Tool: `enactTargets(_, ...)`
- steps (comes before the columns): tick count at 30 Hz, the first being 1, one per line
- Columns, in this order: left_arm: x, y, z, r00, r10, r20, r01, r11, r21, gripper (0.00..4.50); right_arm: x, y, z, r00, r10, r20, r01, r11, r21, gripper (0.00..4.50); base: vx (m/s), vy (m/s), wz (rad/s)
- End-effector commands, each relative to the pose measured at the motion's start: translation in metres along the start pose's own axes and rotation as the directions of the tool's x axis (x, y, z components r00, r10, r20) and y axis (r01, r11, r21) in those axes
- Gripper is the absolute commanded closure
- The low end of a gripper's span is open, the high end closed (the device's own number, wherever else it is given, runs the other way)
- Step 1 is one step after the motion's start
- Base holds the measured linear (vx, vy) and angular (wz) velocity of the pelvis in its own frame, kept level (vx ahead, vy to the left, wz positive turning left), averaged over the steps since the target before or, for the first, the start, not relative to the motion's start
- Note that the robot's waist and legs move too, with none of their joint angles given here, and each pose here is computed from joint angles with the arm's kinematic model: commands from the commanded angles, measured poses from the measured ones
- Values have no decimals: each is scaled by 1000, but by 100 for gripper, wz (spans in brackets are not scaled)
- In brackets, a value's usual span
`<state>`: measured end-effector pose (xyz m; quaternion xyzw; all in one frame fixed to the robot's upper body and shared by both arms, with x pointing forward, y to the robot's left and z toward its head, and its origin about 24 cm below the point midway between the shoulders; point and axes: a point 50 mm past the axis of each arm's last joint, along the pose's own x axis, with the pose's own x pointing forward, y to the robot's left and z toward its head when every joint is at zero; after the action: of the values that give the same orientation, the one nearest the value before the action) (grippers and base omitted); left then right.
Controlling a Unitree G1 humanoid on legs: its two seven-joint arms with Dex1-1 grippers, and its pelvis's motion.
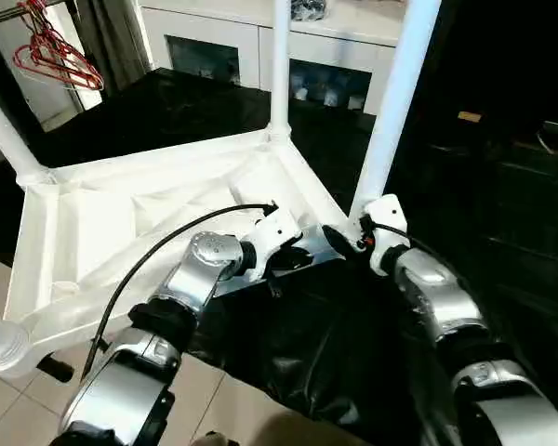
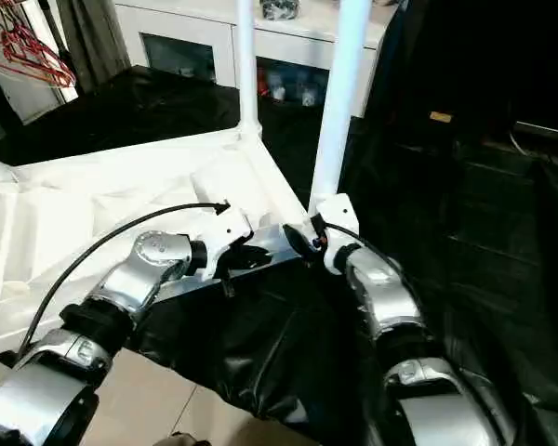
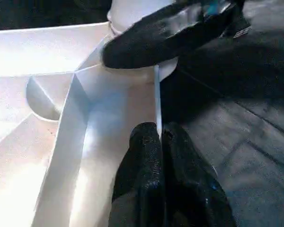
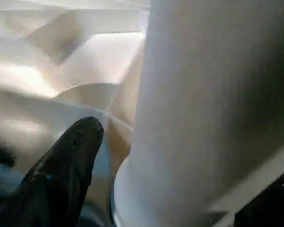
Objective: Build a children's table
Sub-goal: Rotate leg to tighten
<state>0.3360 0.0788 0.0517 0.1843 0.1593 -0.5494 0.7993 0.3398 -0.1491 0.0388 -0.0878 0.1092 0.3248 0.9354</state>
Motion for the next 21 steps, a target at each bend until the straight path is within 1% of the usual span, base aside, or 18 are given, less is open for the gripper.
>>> enactTargets(1, 5, -10, 10, 993, -99, 66, 96, 994, 46, 450, 3, 15, 3, 990, 140, 6, -140, 990, -32, 61, 0, 0, 0)
enactTargets(3, -3, -10, 6, 989, -135, 54, 131, 989, 66, 450, -9, 19, 1, 957, 292, 1, -291, 955, -53, 61, 0, 0, 0)
enactTargets(4, -6, -9, 5, 987, -150, 51, 146, 987, 71, 450, -13, 19, 1, 941, 339, -3, -338, 939, -61, 61, 0, 0, 0)
enactTargets(5, -6, -9, 5, 987, -150, 51, 146, 987, 71, 450, -13, 19, 1, 941, 339, -3, -338, 939, -61, 61, 0, 0, 0)
enactTargets(7, -17, -10, 1, 978, -204, 46, 199, 976, 90, 450, -26, 19, 1, 897, 441, -12, -441, 895, -60, 61, 0, 0, 0)
enactTargets(8, -19, -10, 1, 976, -213, 45, 209, 974, 92, 450, -28, 19, 1, 890, 456, -15, -456, 888, -60, 86, 0, 0, 0)
enactTargets(9, -23, -10, -1, 973, -226, 42, 221, 971, 90, 450, -31, 19, 1, 880, 474, -24, -475, 878, -63, 94, 0, 0, 0)
enactTargets(11, -25, -10, -2, 971, -235, 41, 231, 969, 89, 450, -34, 18, 0, 874, 485, -33, -486, 871, -67, 94, 0, 0, 0)
enactTargets(13, -32, -11, -5, 965, -260, 27, 257, 962, 89, 450, -40, 18, -1, 853, 517, -65, -521, 850, -78, 128, 0, 0, 0)
enactTargets(16, -35, -11, -7, 963, -267, 21, 264, 960, 89, 450, -42, 18, -2, 844, 530, -81, -535, 840, -85, 138, 0, 0, 0)
enactTargets(19, -39, -11, -9, 960, -280, 14, 278, 957, 87, 450, -46, 19, -2, 829, 550, -99, -558, 825, -92, 181, 0, 0, 0)
enactTargets(21, -41, -12, -10, 958, -285, 12, 283, 955, 87, 450, -46, 20, -2, 825, 555, -103, -564, 820, -96, 188, 0, 0, 0)
